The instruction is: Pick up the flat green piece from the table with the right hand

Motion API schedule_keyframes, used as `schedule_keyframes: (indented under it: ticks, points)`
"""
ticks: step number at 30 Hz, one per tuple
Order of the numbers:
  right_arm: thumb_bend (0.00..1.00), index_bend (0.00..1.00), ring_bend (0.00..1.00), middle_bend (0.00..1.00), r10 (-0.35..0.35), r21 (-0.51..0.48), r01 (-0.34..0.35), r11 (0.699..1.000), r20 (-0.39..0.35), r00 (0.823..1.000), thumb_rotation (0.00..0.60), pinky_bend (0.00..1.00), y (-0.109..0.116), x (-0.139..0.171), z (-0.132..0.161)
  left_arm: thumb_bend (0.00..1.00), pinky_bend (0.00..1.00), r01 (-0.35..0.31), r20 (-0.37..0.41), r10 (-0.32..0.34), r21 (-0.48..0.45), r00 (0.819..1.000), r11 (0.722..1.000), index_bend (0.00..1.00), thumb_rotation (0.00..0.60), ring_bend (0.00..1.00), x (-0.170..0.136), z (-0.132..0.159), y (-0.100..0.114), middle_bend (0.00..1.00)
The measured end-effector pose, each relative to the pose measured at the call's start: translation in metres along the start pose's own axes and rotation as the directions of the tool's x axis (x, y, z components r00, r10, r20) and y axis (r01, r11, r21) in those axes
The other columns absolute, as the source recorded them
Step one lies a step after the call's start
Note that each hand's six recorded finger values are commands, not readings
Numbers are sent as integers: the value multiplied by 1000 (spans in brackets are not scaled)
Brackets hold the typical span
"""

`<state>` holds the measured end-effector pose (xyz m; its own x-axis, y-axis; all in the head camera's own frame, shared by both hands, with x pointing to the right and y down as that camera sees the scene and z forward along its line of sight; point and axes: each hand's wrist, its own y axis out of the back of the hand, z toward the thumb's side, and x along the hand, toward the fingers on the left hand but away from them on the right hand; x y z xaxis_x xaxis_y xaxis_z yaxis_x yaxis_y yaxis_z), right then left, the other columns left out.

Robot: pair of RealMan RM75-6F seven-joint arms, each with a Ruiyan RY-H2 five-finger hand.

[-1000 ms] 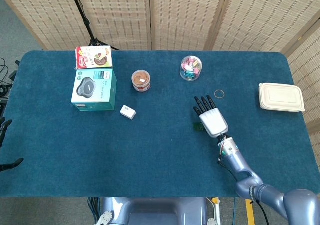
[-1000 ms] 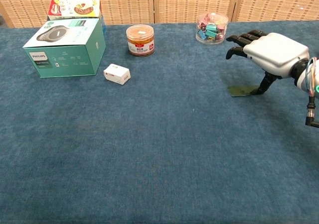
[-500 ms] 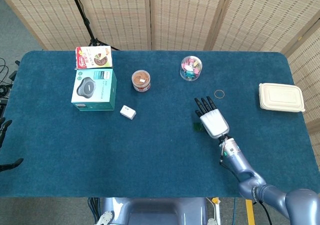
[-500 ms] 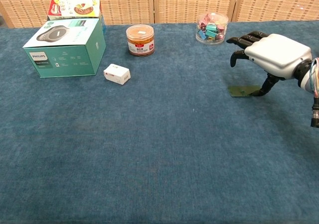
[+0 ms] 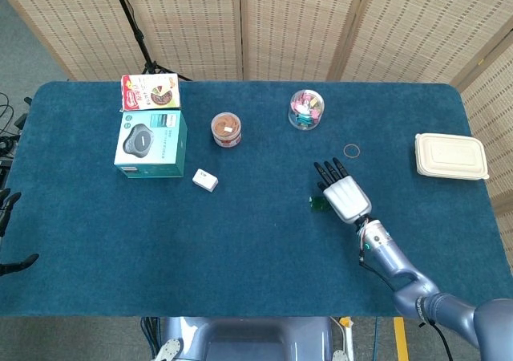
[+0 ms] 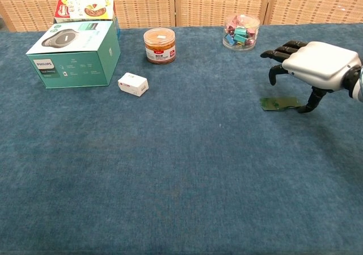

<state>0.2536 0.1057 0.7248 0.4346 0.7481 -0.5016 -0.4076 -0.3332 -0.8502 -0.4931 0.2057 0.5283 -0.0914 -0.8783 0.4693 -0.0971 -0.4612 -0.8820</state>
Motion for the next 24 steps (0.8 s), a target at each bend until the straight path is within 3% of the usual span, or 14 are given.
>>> schedule_keyframes:
  ticks: [10,24]
  points:
    - [12,356,0,0,21,51,-21,998,-8,1000,600,0,1,-2,-1,0,73,0,0,0,-1,1000,1000,0,600,0,0,0,0,0]
    - [221,392,0,0,39,73,-37,997,-25,999,600,0,3,-5,5,0,73,-1,0,1,-3,1000,1000,0,600,0,0,-1,1,0]
